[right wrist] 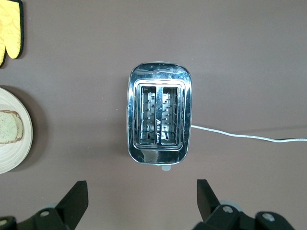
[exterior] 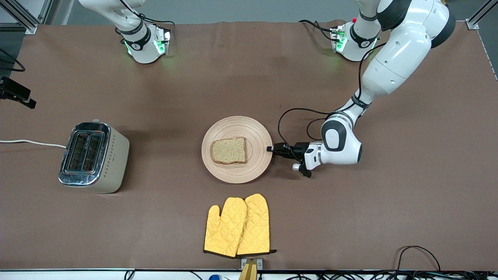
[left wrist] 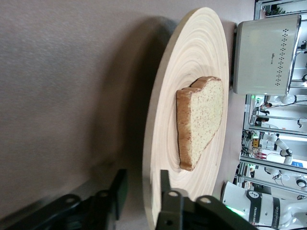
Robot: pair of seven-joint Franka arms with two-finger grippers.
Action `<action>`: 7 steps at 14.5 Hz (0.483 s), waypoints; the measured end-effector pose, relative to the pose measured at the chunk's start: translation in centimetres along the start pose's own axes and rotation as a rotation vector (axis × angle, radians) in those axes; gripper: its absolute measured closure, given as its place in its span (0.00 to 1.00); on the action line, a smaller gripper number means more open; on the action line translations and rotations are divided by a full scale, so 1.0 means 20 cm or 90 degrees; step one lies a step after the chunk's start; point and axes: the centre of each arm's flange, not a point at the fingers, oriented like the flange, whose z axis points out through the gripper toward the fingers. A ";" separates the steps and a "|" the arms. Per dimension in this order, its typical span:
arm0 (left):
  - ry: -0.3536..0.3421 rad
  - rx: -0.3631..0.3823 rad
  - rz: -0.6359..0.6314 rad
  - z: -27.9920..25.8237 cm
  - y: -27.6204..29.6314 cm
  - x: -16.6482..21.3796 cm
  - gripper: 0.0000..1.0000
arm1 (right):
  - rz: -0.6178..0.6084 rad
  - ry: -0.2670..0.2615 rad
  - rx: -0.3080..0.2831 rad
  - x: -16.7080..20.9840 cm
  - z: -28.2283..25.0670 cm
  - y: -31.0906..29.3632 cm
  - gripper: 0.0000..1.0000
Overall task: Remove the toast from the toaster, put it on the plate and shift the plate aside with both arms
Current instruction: 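Reach the left gripper to the plate rim and grasp it while the right gripper returns, then slide the plate with toast away from the toaster with the left gripper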
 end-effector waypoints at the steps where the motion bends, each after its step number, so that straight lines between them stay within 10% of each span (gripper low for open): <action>1: -0.001 -0.001 0.000 0.01 0.01 0.00 0.67 | 0.000 -0.002 0.000 0.00 0.01 0.00 0.00; 4: 0.001 -0.005 0.000 0.01 0.02 0.00 0.92 | 0.000 -0.002 0.000 0.02 0.04 0.00 0.00; 7: 0.013 -0.001 0.005 -0.02 0.03 0.03 0.91 | 0.000 0.000 -0.001 0.03 0.06 0.00 0.00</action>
